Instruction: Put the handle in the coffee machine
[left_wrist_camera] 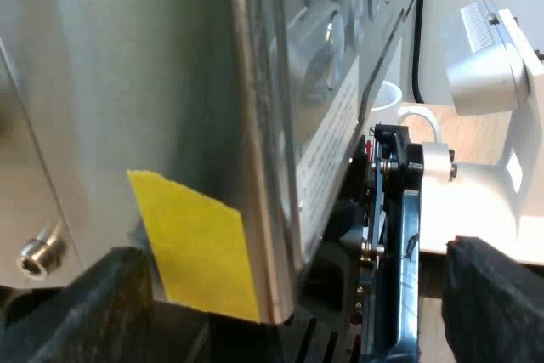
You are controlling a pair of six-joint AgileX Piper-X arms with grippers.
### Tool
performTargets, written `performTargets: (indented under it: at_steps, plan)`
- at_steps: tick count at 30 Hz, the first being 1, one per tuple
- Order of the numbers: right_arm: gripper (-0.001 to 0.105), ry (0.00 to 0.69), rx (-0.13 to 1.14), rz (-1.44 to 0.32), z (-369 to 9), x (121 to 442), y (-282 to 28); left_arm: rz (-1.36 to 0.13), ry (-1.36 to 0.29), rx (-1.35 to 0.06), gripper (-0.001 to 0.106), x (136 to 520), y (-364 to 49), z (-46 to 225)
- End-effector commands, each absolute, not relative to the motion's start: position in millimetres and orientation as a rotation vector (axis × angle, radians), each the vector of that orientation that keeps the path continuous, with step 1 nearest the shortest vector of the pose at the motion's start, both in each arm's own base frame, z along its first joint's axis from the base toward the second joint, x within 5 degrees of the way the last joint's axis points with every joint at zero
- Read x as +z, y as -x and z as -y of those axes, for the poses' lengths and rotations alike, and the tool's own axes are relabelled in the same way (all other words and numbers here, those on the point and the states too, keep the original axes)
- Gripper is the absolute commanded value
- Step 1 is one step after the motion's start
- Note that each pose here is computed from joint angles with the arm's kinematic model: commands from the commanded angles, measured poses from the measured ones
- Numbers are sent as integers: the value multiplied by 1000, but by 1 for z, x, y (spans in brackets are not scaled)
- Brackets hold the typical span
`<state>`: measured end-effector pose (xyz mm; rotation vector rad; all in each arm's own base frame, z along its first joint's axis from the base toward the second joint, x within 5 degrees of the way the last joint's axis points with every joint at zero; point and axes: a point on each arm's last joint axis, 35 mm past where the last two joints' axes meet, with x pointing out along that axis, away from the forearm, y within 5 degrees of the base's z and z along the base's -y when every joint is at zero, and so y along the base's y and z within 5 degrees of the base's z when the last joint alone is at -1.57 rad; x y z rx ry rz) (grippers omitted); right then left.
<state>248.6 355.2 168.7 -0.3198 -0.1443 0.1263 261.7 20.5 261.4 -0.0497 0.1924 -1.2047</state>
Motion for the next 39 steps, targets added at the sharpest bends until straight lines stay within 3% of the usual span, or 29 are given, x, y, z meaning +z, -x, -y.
performTargets:
  at_steps: [1, 8, 10, 12, 16, 25, 28, 33, 36, 39]
  plan:
    - [40, 186, 92, 234, -352, 198, -250, -152, 49, -1228, 71, 268, -262, -24]
    - [40, 182, 91, 237, -352, 198, -250, -134, 44, -1158, 64, 284, -264, -43]
    - [40, 182, 91, 237, -352, 198, -250, -156, 91, -1136, 54, 291, -266, -50]
    - [40, 182, 91, 237, -352, 198, -250, -186, 149, -1106, 32, 303, -268, -57]
    - [40, 182, 91, 237, -352, 198, -250, -197, 175, -1090, 0, 322, -269, -58]
    - [40, 182, 91, 237, -352, 198, -250, -212, 213, -1057, 0, 371, -271, -58]
    - [40, 182, 91, 237, -352, 198, -250, -237, 198, -969, 0, 385, -269, -58]
    - [40, 182, 91, 237, -352, 198, -250, -273, 60, -804, 0, 402, -258, -56]
    - [40, 182, 91, 237, -352, 198, -250, -393, -101, -694, 0, 399, -248, -55]
    - [40, 182, 91, 237, -352, 198, -250, -491, -152, -676, 0, 392, -240, -54]
